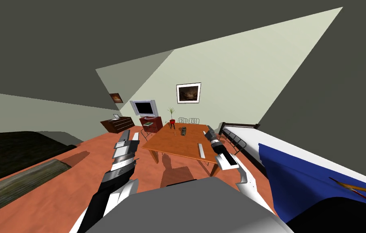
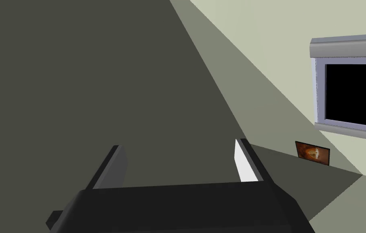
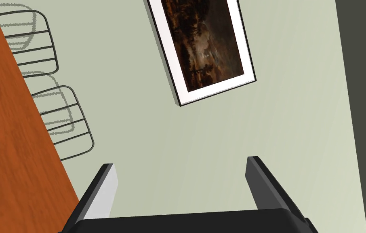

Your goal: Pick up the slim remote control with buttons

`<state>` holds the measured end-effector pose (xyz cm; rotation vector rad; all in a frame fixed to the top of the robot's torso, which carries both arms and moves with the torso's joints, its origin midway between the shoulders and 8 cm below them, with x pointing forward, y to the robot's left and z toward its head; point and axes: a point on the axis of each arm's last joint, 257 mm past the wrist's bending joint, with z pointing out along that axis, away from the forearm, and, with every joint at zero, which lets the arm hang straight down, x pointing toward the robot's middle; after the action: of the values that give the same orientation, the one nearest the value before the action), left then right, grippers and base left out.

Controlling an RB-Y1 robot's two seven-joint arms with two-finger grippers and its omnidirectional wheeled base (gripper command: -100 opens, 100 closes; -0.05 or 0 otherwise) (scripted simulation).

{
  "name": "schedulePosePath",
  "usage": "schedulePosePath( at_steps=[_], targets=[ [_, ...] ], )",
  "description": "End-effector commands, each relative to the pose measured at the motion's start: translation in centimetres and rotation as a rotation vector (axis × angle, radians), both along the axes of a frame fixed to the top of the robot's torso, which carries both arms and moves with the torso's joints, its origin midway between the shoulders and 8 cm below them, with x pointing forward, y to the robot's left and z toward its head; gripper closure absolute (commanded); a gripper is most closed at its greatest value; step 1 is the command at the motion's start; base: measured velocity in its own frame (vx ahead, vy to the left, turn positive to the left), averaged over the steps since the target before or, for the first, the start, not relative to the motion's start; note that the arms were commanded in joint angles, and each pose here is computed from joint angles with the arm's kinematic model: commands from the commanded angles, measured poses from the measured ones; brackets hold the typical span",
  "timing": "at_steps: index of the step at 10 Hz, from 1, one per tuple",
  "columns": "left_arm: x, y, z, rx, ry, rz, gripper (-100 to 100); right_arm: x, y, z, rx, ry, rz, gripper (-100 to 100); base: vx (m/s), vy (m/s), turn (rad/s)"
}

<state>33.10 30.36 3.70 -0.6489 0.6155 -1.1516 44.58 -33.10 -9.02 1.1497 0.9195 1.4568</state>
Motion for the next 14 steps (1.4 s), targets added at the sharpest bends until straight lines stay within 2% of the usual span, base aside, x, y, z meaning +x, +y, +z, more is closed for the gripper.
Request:
schedulePosePath(
  at_steps=[1,2,3,4,5,6,7,9,10,11,12,14],
  targets=[
    [0.0,0.0,0.0,0.000,0.000,0.000,0,0.9,-1.9,-1.3,0.035,0.052,-0.021,-100,-0.023,0.034,0.193],
    [0.0,0.0,0.0,0.000,0.000,0.000,0,1.0,-2.1,-1.8,0.066,0.067,-0.019,-100,-0.018,0.025,0.059],
    [0.0,0.0,0.0,0.000,0.000,0.000,0,1.7,-3.7,-2.6,0.090,0.100,-0.043,-100,-0.028,0.031,0.145],
    [0.0,0.0,0.0,0.000,0.000,0.000,0,1.8,-3.9,-3.2,0.120,0.119,-0.045,-100,-0.020,0.021,0.084],
    [0.0,0.0,0.0,0.000,0.000,0.000,0,2.4,-5.8,-4.2,0.145,0.153,-0.075,-100,-0.022,0.024,0.178],
    [0.0,0.0,0.0,0.000,0.000,0.000,0,2.5,-5.9,-4.7,0.175,0.170,-0.078,-100,-0.018,0.020,0.075],
    [0.0,0.0,0.0,0.000,0.000,0.000,0,3.0,-7.9,-5.7,0.204,0.205,-0.114,-100,-0.020,0.030,0.150],
    [0.0,0.0,0.0,0.000,0.000,0.000,0,3.0,-8.1,-6.2,0.245,0.218,-0.116,-100,-0.011,0.013,0.040],
    [0.0,0.0,0.0,0.000,0.000,0.000,0,3.4,-10.2,-7.4,0.288,0.255,-0.157,-100,-0.013,0.013,0.159],
    [0.0,0.0,0.0,0.000,0.000,0.000,0,3.3,-10.3,-7.8,0.315,0.264,-0.160,-100,-0.014,0.010,0.105],
    [0.0,0.0,0.0,0.000,0.000,0.000,0,3.6,-12.4,-8.7,0.353,0.288,-0.201,-100,-0.018,0.011,0.181],
    [0.0,0.0,0.0,0.000,0.000,0.000,0,3.5,-12.6,-9.4,0.391,0.308,-0.211,-100,-0.010,0.005,0.040]
  ],
)
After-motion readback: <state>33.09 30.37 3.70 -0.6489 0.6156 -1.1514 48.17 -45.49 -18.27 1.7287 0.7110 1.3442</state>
